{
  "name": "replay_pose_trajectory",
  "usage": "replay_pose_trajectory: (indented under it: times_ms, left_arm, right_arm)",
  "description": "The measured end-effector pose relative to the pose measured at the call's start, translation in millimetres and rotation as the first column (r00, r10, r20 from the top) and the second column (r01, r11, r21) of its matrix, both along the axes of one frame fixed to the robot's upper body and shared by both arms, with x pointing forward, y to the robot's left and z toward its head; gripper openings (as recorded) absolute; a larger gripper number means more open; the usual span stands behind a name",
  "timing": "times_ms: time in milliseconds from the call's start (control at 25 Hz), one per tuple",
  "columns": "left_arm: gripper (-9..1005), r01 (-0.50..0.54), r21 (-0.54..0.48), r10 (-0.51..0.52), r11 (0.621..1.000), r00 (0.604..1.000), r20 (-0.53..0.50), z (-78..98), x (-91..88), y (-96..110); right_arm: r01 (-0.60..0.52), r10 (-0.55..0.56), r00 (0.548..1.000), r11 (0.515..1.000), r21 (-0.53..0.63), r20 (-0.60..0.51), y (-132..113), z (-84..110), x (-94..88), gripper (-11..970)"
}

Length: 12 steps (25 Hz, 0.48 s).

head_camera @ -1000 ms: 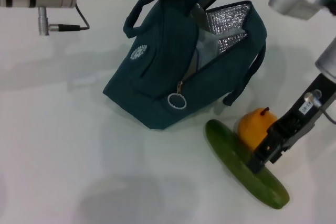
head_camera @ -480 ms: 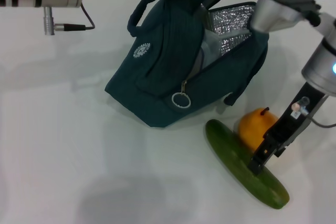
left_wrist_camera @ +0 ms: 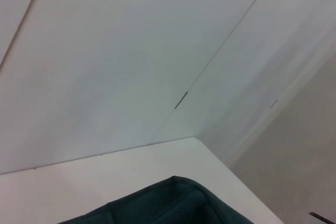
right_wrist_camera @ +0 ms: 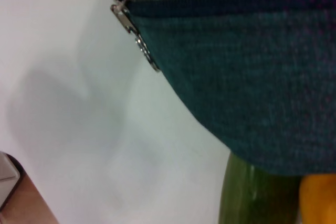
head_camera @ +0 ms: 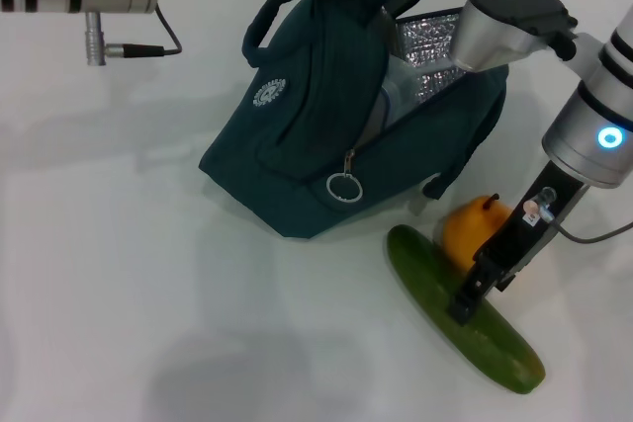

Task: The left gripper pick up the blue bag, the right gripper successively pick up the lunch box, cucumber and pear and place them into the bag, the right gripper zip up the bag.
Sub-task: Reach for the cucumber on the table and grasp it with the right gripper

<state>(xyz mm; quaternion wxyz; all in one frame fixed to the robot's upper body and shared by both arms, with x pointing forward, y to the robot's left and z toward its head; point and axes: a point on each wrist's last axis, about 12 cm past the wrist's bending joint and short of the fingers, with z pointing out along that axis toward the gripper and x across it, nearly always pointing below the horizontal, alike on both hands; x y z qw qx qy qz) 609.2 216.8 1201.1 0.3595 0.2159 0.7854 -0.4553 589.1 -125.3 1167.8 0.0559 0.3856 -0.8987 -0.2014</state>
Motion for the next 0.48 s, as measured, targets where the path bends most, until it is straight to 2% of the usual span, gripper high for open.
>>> replay_pose_trajectory:
  times_ms: [480]
  left_arm:
    - [49,0.004,0.000,-0.004,1.000,1.000,0.009,-0.2,-0.3,-1]
  right_arm:
    - [-0.053,0.055,0.997,0.998,-0.037,0.046,16,-7.6,0.7,800]
